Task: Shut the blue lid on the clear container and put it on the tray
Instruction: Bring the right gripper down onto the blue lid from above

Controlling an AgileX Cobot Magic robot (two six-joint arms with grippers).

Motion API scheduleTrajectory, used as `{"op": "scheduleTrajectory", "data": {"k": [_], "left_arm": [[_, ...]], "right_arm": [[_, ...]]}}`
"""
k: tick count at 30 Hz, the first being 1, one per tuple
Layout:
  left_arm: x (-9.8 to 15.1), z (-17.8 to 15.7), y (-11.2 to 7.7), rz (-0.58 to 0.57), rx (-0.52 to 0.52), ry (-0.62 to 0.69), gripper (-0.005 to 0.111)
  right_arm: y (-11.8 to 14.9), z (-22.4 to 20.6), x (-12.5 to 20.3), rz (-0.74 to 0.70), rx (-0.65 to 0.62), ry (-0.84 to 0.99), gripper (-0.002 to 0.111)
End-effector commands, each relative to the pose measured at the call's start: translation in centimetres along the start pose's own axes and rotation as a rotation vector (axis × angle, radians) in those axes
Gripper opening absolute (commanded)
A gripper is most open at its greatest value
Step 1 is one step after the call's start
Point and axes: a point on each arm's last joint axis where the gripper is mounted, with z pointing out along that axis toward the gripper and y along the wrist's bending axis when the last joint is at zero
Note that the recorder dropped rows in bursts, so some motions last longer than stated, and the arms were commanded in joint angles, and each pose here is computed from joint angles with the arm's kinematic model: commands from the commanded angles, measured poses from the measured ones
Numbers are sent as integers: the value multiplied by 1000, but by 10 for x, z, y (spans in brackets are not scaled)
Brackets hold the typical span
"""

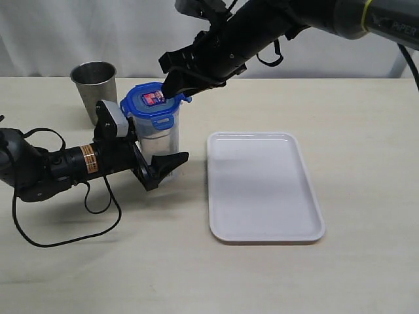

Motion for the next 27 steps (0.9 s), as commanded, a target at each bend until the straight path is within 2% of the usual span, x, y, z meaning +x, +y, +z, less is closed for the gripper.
{"op": "scheduleTrajectory", "data": {"k": [1, 12, 24, 26, 27], "left_arm": [[-2, 2, 0, 7, 3, -7, 90], [-2, 2, 0, 5, 3, -7, 90], [-2, 2, 0, 3, 3, -9, 90], [-2, 2, 0, 3, 3, -9, 90], [-2, 2, 0, 3, 3, -9, 90]], "right_arm": [[-1, 7, 2, 12, -17, 20, 45], [8, 13, 6, 7, -34, 65, 45], [6, 43, 17, 96, -135, 123, 45], [8, 49, 20, 95, -144, 148, 43], [8, 55, 24, 91, -159, 176, 36]]}}
